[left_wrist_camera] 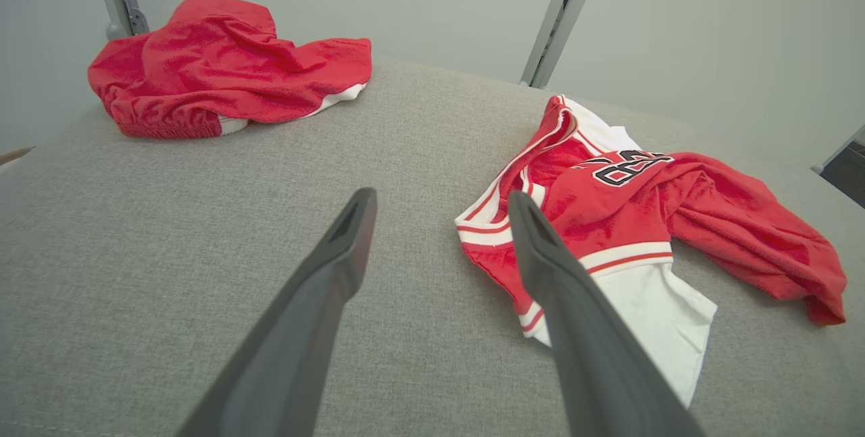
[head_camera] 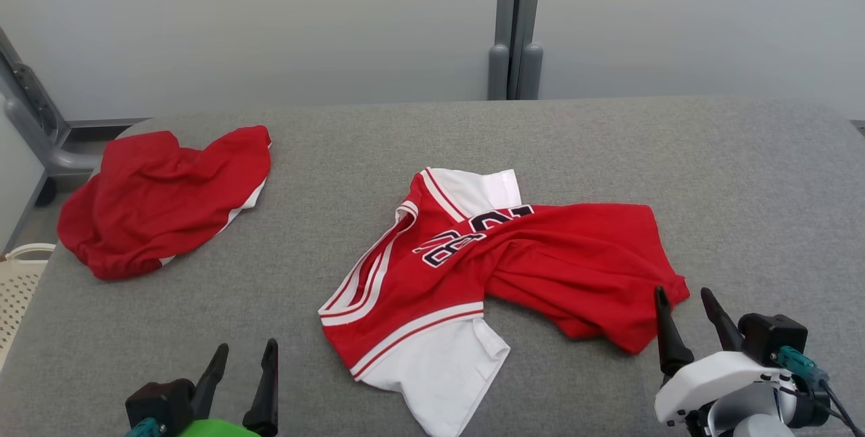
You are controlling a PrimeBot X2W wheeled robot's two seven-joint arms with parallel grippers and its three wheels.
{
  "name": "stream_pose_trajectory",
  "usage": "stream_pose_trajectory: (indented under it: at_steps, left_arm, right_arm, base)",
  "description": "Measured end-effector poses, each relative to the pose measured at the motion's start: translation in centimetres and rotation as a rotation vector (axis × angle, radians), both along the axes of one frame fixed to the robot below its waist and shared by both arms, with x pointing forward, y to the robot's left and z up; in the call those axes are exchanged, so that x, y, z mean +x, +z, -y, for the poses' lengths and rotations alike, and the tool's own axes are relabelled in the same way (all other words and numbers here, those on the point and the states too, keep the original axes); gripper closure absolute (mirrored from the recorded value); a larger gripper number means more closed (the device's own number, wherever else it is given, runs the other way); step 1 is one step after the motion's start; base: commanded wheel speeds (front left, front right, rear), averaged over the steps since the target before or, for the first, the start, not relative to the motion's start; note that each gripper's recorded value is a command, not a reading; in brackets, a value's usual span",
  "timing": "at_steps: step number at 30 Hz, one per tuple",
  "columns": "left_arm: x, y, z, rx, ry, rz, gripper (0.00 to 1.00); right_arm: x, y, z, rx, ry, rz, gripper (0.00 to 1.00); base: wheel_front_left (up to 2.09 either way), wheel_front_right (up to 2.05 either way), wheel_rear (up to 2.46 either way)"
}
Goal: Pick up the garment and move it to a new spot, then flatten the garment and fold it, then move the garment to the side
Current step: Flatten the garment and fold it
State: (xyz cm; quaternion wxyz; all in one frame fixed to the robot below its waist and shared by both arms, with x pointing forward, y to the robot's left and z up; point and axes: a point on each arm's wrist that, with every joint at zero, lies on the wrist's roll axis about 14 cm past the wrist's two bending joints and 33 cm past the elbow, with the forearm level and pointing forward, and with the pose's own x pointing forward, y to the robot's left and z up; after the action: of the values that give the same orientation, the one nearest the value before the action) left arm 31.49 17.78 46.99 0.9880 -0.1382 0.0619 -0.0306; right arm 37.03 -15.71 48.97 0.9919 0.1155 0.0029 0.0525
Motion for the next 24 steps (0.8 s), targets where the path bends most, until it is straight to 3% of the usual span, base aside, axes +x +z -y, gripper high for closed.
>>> stream_pose_trajectory:
  at_steps: [8, 19, 24]
  left_arm:
    - [-0.2, -1.7, 2.4, -0.101, -0.065, -0.203, 0.00]
    - [-2.8, -4.4, 9.1, -0.245, -0.235, -0.497, 0.00]
    - [-2.7, -4.4, 11.4, -0.261, -0.293, -0.539, 0.00]
  right_arm:
    - [1.2, -1.2, -0.8, -0.072, 0.058, -0.167, 0.00]
    - [2.5, -3.0, -1.1, -0.155, 0.106, -0.415, 0.00]
    - [3.5, -2.9, 0.2, -0.200, 0.082, -0.450, 0.00]
  base:
    - [0.00, 0.00, 0.00]
    - [0.00, 0.00, 0.00]
    - [0.00, 0.00, 0.00]
